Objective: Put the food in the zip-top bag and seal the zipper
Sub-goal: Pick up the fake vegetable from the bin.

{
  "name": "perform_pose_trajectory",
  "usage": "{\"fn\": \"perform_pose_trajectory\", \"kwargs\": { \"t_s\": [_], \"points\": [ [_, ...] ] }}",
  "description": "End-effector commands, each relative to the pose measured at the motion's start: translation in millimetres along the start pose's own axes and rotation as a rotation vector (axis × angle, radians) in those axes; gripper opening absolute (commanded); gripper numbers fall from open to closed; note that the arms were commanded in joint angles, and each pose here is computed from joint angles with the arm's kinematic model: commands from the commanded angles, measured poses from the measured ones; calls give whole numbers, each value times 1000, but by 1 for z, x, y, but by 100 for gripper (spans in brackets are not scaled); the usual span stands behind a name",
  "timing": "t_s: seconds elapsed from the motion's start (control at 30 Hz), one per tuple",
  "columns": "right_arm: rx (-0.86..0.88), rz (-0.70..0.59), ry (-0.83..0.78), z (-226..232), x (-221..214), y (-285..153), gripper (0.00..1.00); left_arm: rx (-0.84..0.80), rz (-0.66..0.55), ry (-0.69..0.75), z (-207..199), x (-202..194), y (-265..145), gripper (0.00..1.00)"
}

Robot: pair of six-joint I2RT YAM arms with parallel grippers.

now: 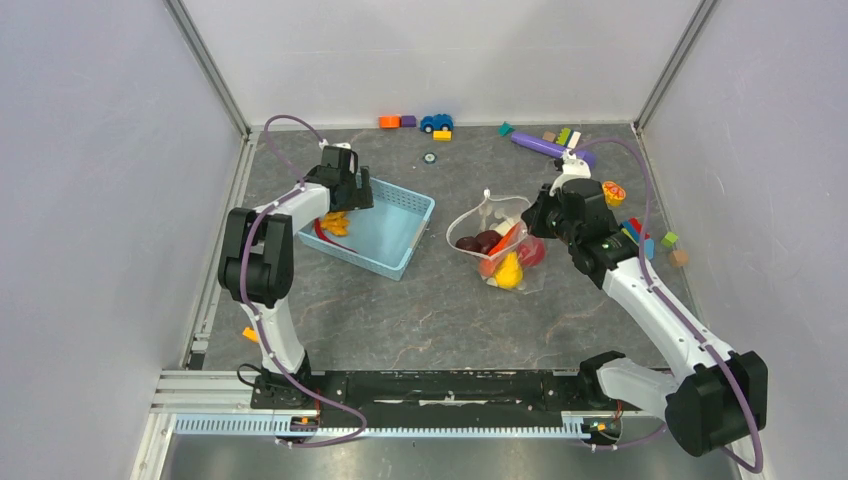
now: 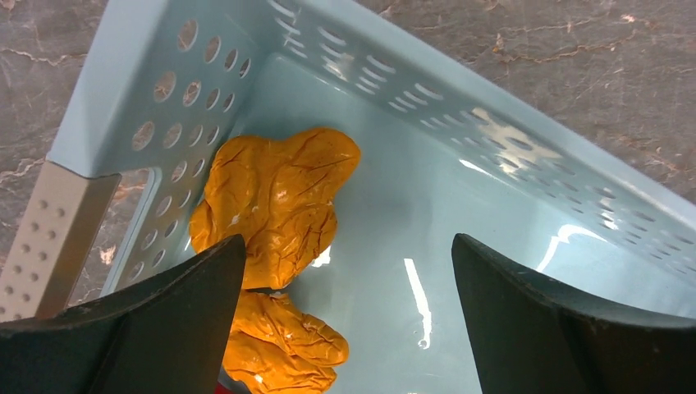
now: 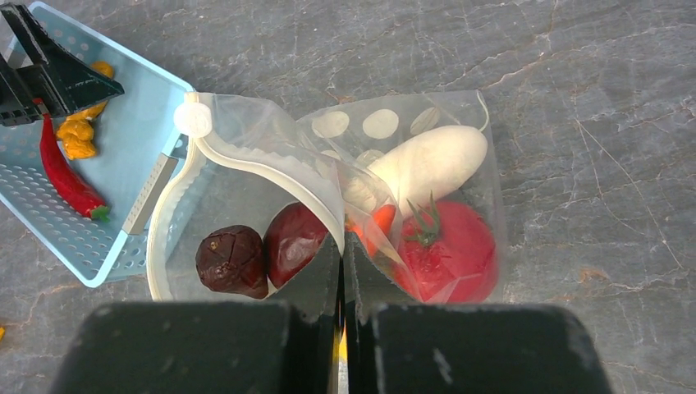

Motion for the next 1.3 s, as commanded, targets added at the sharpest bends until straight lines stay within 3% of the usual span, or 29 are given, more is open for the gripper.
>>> {"fn": "perform_pose_trajectory", "kwargs": {
  "t_s": [0.0,0.13,0.33,0.53,0.77,1.03,1.27],
  "points": [
    [28,-114,9,14,31,-11,2,-67,-24,-30,-10,14,2,100],
    [17,-124,13,11,31,-13,2,-151,4,-40,-22,11,-1,100],
    [18,-128,9,12,33,-13,2,-425,25,-87,-60,5,-28,100],
    [18,-123,0,13,34,-10,2,-599,-23,-85,-81,11,-67,100],
    [14,-117,-4,12,33,-8,2,-443,-101,-56,-57,27,-76,100],
    [5,-122,-5,10,33,-9,2,-289,7,5,-40,13,-36,98],
    [-1,-133,-4,8,34,-12,2,-319,66,35,-48,2,-25,94]
  ]
}}
Point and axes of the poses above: each gripper's point midway between its finger pads, its own y axis out along the fingers, its own z axis along the line the jaws close on, x = y × z, the point moved 3 cm from there along -y, back along the fingers, and after that the axes turned 9 degrees about y, right-handed, at the moved point
